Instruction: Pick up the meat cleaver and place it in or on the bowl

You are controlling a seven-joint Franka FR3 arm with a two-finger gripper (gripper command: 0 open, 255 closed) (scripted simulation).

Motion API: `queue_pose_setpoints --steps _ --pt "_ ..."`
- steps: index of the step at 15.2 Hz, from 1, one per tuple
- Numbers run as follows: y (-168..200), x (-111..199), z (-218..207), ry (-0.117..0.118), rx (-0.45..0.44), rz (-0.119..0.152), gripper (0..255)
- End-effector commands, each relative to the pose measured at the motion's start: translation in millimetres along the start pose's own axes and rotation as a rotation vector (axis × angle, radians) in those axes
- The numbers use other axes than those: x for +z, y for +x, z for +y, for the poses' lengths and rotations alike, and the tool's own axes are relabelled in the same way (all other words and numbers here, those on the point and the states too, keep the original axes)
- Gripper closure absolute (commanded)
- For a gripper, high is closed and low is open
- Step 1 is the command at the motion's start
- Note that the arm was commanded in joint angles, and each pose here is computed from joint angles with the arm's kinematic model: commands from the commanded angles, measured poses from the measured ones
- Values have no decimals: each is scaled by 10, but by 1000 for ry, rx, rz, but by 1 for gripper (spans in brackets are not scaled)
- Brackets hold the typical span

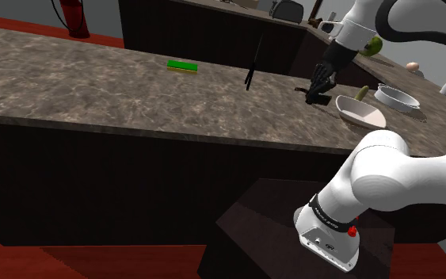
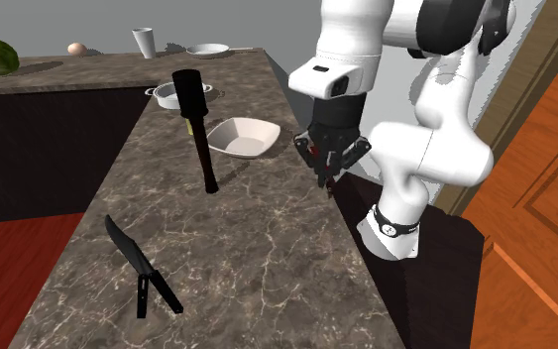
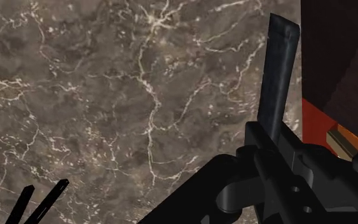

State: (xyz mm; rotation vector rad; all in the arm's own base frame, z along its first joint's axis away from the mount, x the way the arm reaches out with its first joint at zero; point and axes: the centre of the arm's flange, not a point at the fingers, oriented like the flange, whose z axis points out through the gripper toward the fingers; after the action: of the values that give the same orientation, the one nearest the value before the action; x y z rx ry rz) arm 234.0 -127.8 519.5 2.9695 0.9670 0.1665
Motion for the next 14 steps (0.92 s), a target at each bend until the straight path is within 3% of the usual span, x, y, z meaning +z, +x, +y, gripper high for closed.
queue_pose_setpoints --steps 1,14 --pt "-193 -19 126 -1 -1 -1 255" --pt "-1655 -151 1015 -1 -1 -1 255"
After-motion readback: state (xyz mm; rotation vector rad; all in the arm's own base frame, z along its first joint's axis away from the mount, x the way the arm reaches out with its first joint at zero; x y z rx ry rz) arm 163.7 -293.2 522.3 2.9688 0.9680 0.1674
